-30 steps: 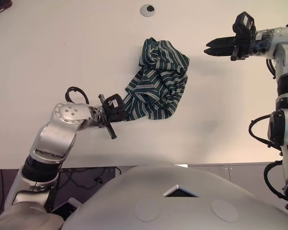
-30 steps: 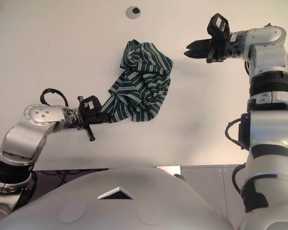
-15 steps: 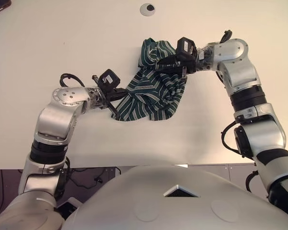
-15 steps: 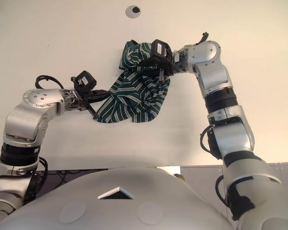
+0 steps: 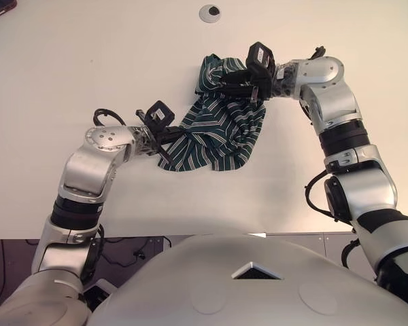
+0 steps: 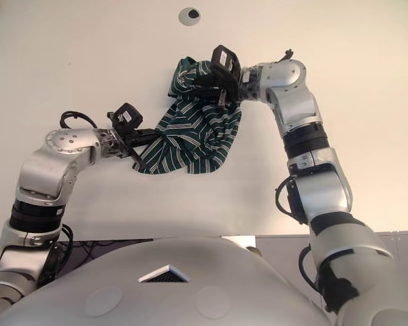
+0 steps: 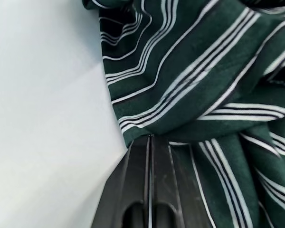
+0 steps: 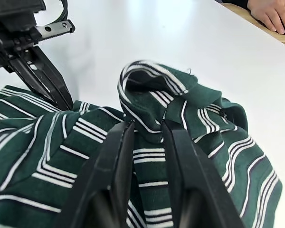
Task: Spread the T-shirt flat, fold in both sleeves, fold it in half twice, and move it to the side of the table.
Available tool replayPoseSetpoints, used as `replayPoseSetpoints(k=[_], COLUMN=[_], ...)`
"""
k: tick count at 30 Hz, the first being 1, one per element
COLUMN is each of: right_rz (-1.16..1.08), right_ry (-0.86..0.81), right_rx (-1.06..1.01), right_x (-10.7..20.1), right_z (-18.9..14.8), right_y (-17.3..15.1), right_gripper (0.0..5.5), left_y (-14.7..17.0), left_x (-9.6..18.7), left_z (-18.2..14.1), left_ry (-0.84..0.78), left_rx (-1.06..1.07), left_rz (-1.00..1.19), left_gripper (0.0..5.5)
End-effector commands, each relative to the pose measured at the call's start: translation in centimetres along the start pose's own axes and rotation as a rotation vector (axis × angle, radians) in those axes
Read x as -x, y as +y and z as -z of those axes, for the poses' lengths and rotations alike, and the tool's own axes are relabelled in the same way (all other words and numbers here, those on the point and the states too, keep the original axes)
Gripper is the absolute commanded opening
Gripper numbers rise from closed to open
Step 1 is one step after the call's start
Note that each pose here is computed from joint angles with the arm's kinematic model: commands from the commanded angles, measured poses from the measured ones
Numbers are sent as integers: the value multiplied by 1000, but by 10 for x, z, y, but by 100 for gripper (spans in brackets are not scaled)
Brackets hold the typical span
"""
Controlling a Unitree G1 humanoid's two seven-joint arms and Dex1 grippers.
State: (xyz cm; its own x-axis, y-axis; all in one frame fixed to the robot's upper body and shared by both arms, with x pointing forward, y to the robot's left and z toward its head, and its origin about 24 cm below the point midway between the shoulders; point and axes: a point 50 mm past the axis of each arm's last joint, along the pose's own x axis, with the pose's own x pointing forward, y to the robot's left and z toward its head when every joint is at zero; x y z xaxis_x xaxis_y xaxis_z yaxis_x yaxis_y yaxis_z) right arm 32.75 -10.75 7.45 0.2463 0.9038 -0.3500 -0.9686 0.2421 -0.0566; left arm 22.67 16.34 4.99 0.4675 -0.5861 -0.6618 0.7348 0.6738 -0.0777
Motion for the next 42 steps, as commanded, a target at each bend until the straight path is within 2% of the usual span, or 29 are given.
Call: replayPoseSetpoints(k=[1,9,15,19,23,26,30,34,38,42], right_rz=[-18,-58,-41,-154,-277,-295,-277,-268,-262,-250], right_ry=[-18,28,-69,-140,-177,-153,-16,-39,-56,-129], right_rx=[41,42,-8,61,250,383,607,753,882,913], right_x=[-1,-26,-26,16,88,125,142,154,167,178], right_z=[-16,-11,-27,-68,-155,-206,-239,-275,-296,-310], right_y=[-2,10,7,-4,-23,-22,-14,-5,9,14], right_gripper=[105,105,6,2,2,2,2,2,2,2], left_y=[1,1,1,8,30,50,64,65,62,53], left_x=[-1,-4,-5,-2,13,26,39,43,32,20], left_z=[1,-2,-1,-2,-16,-33,-59,-78,-90,-89], left_ry=[3,-10,-15,-49,-186,-330,-559,-720,-744,-740], left_rx=[6,6,15,30,55,71,32,28,14,22], left_rz=[-3,-2,-11,-57,-191,-309,-372,-306,-207,-127], left_gripper=[0,0,0,0,0,0,0,0,0,0])
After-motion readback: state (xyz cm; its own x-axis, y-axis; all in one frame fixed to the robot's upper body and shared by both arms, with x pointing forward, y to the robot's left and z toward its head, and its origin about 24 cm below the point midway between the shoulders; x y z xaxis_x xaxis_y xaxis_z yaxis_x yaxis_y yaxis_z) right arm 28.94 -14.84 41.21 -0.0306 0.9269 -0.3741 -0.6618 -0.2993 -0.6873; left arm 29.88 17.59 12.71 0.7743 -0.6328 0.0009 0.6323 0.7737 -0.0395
